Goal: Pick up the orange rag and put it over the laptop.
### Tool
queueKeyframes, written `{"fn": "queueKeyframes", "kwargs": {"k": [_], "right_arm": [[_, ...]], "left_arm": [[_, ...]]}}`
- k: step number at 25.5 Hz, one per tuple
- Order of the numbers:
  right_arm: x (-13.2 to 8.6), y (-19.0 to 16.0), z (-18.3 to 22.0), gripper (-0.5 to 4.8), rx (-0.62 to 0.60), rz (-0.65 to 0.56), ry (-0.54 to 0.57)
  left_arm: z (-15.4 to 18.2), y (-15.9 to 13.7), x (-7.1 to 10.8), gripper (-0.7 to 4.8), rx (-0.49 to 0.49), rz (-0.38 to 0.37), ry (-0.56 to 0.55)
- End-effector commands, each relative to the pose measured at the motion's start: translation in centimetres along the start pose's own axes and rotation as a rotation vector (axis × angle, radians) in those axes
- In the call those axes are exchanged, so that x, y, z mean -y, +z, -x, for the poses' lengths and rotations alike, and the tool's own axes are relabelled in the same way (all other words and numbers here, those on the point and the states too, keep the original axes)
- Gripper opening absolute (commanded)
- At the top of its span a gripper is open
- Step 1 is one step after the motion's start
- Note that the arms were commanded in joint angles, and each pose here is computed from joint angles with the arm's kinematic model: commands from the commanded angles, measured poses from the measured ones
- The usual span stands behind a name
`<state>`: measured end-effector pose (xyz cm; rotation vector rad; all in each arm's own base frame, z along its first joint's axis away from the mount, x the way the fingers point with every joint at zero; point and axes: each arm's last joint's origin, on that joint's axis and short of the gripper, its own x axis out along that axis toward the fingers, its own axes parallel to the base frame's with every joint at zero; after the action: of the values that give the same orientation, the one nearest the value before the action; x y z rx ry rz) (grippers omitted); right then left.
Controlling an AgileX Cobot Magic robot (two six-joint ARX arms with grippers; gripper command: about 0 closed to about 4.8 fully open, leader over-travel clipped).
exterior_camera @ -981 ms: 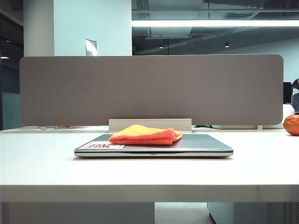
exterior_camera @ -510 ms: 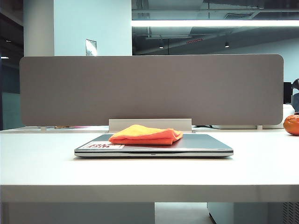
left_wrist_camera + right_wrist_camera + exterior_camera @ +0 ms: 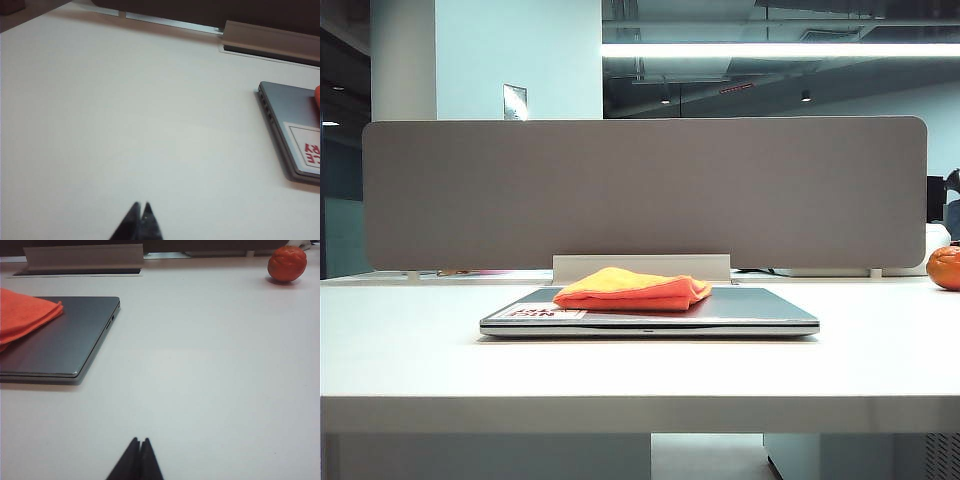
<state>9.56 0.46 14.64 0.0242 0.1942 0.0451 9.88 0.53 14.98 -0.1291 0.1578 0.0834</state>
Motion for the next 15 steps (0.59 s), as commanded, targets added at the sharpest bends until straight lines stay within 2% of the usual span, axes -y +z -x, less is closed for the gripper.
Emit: {"fn": "queueKeyframes", "kwargs": {"k": [1, 3, 15], "right_arm": [[-0.01, -0.02, -0.04, -0.05, 0.007, 0.004, 0.001], [-0.01, -0.02, -0.03, -0.05, 0.008, 0.004, 0.002], [-0.01, -0.01, -0.03, -0.05, 0.008, 0.004, 0.002]], "left_arm": [[0.29, -0.29, 0.39, -0.06, -0.024, -0.058, -0.043], [0.32, -0.47, 0.73, -0.06, -0.041, -0.093, -0.082], [0.32, -0.46, 0.74, -0.06, -0.039, -0.109, -0.084]]}}
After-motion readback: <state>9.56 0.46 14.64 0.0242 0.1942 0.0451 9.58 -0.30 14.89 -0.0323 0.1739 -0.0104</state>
